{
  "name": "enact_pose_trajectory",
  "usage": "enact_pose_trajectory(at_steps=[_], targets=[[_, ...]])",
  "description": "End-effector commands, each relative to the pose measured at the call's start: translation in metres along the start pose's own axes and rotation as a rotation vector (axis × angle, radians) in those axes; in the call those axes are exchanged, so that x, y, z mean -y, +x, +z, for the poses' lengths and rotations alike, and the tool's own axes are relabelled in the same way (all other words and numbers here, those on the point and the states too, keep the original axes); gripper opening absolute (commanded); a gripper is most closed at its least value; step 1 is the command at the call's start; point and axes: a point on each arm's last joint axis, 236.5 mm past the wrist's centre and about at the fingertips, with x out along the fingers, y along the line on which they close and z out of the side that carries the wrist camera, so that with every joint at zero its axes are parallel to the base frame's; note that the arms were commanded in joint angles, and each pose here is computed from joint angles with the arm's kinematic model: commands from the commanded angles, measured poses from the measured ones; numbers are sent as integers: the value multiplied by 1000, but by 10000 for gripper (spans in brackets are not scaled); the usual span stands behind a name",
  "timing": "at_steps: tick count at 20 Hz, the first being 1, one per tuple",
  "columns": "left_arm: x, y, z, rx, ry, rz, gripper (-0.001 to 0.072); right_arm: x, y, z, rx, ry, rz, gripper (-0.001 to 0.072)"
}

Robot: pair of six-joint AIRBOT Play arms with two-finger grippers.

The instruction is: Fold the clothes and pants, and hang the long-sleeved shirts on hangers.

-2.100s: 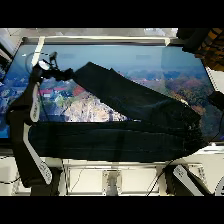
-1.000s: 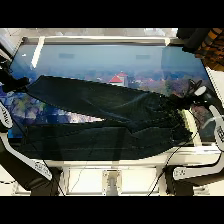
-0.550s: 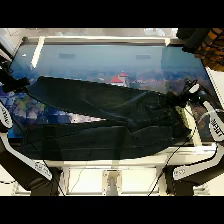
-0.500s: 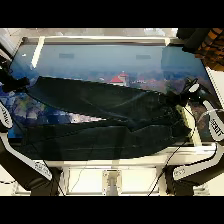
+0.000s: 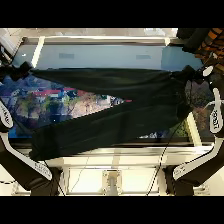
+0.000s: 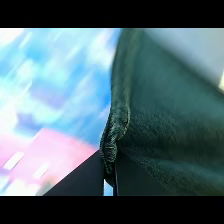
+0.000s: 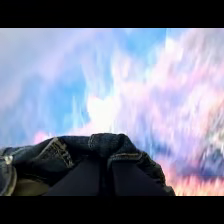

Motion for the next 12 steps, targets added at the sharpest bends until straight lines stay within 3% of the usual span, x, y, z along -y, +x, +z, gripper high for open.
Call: enact_pose_trajectory(at_steps=[1,4,5,6,8,12], targets=[[28,9,20,99,-35,-85,20,-2,3,8,-26,-52,10,197],[22,27,-9,-8,-45,-84,30,3,2,-8,-93,-96,-2,347],[19,32,-18,-44,-53,-80,50,6,2,-13,-115,-103,-12,351],[16,36,-27,-76,-54,-77,152,8,1,-18,-140,-123,-19,352],[9,39,-43,-141,-43,-56,241,12,-3,-33,-205,-173,-28,351],[-50,19,-91,-363,59,174,266,43,-24,-75,-428,-268,-112,351]])
